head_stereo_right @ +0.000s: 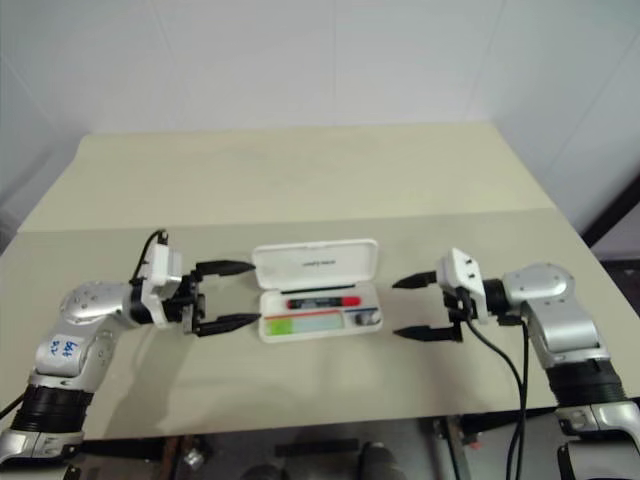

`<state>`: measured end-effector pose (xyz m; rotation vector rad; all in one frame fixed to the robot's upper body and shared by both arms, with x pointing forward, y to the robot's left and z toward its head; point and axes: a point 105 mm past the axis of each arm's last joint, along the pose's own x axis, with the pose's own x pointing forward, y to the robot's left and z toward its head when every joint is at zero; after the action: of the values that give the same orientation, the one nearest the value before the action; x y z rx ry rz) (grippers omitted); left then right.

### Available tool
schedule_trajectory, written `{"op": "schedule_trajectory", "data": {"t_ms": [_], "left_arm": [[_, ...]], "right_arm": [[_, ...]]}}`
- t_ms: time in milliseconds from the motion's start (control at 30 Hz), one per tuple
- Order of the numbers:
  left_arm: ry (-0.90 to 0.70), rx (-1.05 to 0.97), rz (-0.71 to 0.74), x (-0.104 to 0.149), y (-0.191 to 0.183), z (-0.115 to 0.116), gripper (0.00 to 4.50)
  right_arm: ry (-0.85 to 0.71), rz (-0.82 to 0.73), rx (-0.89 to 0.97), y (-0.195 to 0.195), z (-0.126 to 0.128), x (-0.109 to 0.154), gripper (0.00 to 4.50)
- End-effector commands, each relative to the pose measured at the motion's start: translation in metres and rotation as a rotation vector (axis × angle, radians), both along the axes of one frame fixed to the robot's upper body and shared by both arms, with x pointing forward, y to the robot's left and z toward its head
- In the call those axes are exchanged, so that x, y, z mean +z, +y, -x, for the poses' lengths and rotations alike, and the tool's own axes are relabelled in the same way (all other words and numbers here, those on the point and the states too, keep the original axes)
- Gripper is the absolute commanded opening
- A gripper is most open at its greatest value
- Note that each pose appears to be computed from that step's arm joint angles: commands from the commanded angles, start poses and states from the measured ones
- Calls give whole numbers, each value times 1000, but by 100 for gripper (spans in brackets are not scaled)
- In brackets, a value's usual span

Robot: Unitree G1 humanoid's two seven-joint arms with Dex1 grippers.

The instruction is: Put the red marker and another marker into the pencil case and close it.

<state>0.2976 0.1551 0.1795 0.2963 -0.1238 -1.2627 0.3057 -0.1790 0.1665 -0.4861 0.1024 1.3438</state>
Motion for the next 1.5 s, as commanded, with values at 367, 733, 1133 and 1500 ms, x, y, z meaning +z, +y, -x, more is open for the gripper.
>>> {"op": "schedule_trajectory", "data": {"t_ms": [367,733,1133,1500], "left_arm": [[-31,4,119,26,14,6,197],[-22,182,292,37,37,-6,2],[38,455,436,40,37,-67,2],[69,288,321,45,-18,-80,2]], "right_arm": [[-104,-109,-94,-5,-1,27,450],[-108,-149,-105,-2,-5,33,450],[-138,-176,-123,3,-10,40,450],[-150,-176,-141,1,-7,45,450]]}}
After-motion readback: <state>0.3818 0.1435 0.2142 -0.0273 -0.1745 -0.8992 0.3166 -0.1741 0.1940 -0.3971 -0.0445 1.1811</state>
